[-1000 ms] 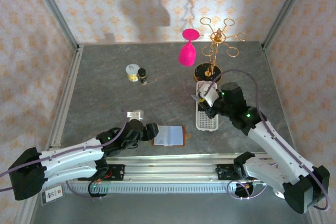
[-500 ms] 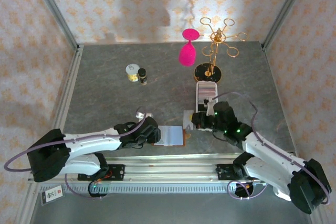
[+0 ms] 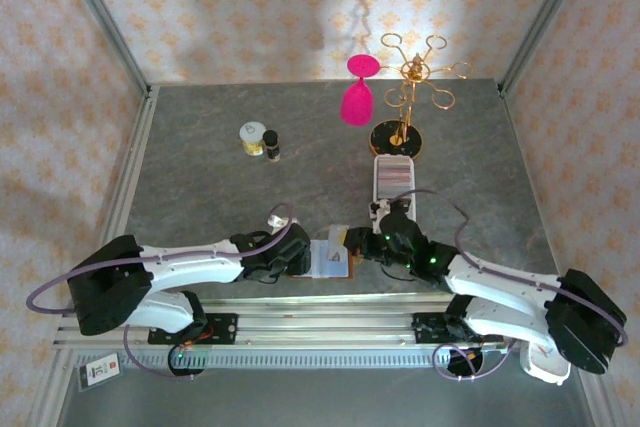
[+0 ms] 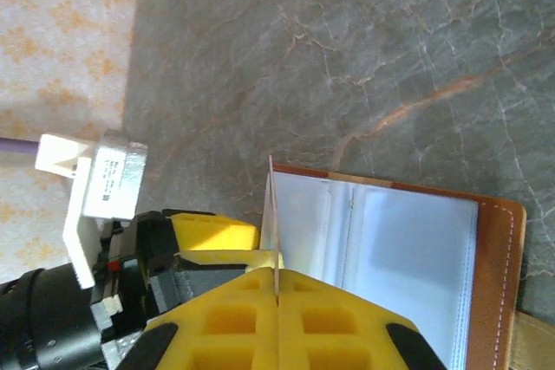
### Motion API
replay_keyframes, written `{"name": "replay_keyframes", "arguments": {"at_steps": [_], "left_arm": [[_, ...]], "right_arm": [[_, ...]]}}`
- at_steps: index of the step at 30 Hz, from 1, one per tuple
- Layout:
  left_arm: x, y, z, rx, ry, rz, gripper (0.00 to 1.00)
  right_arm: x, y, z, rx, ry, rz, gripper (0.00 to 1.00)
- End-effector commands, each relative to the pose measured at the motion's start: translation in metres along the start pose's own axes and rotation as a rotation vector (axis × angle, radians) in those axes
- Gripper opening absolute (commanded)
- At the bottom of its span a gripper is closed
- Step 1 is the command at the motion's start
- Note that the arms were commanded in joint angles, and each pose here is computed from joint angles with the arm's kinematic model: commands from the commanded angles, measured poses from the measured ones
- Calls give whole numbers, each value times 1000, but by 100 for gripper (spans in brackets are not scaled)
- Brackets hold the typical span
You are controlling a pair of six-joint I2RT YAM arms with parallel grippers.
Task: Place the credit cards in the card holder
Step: Insert the credit card into the card slot.
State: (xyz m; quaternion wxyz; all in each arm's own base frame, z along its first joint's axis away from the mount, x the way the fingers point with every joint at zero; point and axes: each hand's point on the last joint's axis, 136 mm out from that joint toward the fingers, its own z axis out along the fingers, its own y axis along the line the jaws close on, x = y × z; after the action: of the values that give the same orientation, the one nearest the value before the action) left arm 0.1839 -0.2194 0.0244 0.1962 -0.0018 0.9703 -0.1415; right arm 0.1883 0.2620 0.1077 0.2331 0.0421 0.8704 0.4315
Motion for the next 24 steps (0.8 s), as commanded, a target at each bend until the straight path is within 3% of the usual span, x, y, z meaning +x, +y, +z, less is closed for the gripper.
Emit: {"name": "replay_keyframes", "arguments": {"at_steps": [1, 12, 24], "left_arm": [[3, 6, 2, -43, 5, 31, 52], [16, 12, 10, -37, 34, 29, 36], [21, 14, 12, -31, 47, 20, 35]], "right_arm": [[-14, 13, 4, -2, -55, 36, 0], [-10, -6, 15, 69, -71, 91, 0], [-4, -5, 27, 49, -65, 87, 0]]}}
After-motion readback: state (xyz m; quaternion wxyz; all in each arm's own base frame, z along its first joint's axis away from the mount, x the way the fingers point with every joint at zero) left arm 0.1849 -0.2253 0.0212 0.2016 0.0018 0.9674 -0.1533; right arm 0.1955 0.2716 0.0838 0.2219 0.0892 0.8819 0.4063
